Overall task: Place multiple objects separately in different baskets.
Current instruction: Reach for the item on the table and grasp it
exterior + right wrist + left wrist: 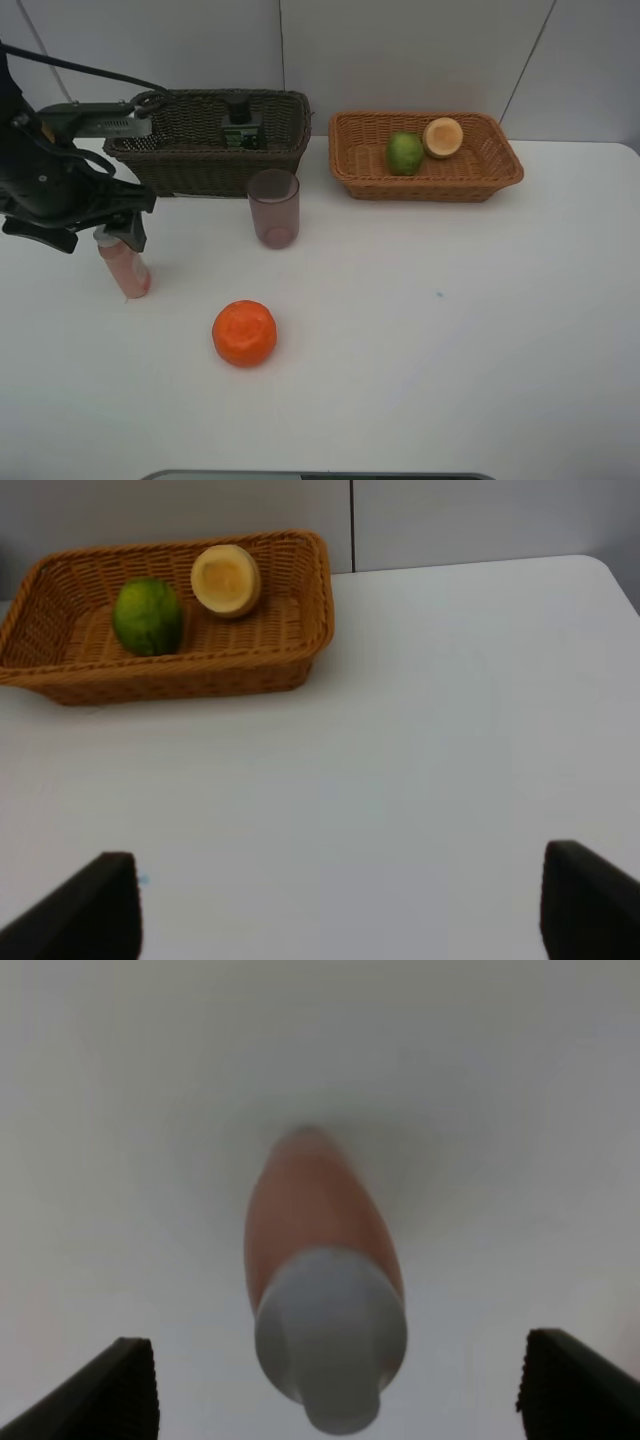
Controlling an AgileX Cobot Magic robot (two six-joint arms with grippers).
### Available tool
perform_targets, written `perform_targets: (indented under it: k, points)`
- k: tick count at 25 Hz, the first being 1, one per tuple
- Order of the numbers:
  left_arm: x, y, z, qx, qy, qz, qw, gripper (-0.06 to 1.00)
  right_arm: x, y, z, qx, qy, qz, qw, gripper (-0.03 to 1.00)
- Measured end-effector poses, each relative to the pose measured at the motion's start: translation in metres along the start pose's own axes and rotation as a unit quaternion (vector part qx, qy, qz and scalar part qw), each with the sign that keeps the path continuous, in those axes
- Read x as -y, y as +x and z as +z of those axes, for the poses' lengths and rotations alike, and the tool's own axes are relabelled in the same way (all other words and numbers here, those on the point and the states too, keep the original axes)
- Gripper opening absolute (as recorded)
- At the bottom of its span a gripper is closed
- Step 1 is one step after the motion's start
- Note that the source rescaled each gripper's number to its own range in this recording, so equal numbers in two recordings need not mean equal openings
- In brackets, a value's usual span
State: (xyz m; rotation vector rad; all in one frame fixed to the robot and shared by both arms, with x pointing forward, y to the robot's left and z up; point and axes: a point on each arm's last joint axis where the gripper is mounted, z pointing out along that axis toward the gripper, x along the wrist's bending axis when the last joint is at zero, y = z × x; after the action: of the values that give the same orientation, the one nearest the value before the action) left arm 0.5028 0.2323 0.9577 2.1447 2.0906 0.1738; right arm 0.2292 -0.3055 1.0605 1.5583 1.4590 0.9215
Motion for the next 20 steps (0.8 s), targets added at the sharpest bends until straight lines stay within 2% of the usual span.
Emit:
perform_targets:
  k: [6, 20]
  points:
    - [-0.004, 0.001, 0.005, -0.006, -0.013, 0.004, 1.000, 0.92, 0.000, 0.000, 0.000, 0.000, 0.000, 0.000, 1.000, 0.69]
    - [-0.009, -0.001, 0.037, -0.014, 0.008, 0.006, 1.000, 0.92, 0.000, 0.000, 0.000, 0.000, 0.000, 0.000, 1.000, 0.69]
